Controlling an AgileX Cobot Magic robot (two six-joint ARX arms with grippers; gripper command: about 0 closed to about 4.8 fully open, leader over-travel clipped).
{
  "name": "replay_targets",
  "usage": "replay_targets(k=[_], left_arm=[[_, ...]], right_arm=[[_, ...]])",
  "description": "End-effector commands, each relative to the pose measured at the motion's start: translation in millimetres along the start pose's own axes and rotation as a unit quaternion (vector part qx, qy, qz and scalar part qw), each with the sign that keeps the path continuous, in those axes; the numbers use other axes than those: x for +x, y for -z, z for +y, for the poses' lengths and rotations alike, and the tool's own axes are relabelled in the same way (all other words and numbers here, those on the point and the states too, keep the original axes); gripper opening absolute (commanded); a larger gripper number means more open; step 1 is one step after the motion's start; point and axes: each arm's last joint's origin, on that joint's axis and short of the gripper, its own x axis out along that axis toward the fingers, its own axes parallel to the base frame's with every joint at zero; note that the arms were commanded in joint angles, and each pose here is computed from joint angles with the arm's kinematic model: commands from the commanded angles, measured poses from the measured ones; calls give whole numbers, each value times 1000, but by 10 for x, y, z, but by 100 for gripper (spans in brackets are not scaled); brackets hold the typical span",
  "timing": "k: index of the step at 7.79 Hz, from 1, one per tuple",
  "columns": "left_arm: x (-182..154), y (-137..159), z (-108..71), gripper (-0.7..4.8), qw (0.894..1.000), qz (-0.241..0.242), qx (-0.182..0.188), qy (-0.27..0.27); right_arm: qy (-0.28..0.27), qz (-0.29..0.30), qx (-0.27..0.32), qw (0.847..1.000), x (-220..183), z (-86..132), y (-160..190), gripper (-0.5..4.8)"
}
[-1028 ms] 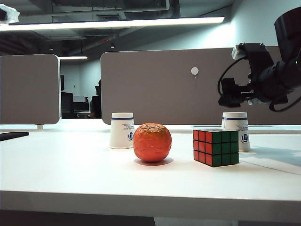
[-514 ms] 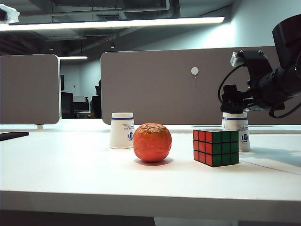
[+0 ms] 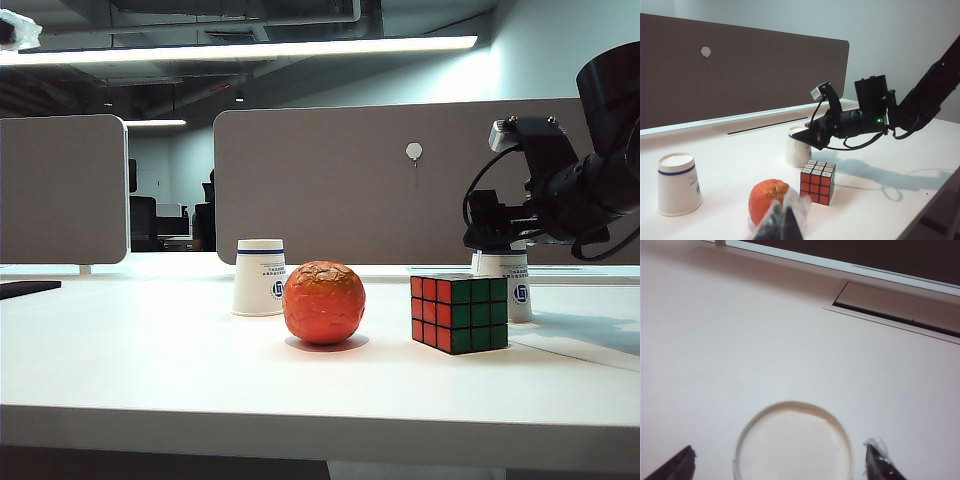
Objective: Carefully pick up the cup on the right and stack it on top of the cup on the left.
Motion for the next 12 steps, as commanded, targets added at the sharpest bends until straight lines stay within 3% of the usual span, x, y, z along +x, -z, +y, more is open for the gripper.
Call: replay_targets(k=[1, 4, 7, 10, 12], left_arm=[[0, -20, -4, -4, 1000, -6, 3, 3], [0, -20, -5, -4, 1000, -6, 3, 3], [0, -20, -4, -4, 1000, -6, 3, 3], [0, -20, -2, -4, 1000, -6, 3, -1], [0, -20, -1, -4, 1000, -6, 3, -2]], right_arm=[[1, -10, -1, 1000, 56, -3, 37, 419], [3, -16, -2, 1000, 70, -5, 45, 250], [3, -69, 2, 998, 61, -10, -59, 251], [-74, -109, 12, 991, 153, 66, -315, 251], [-94, -130, 6, 987, 201, 145, -467, 251]])
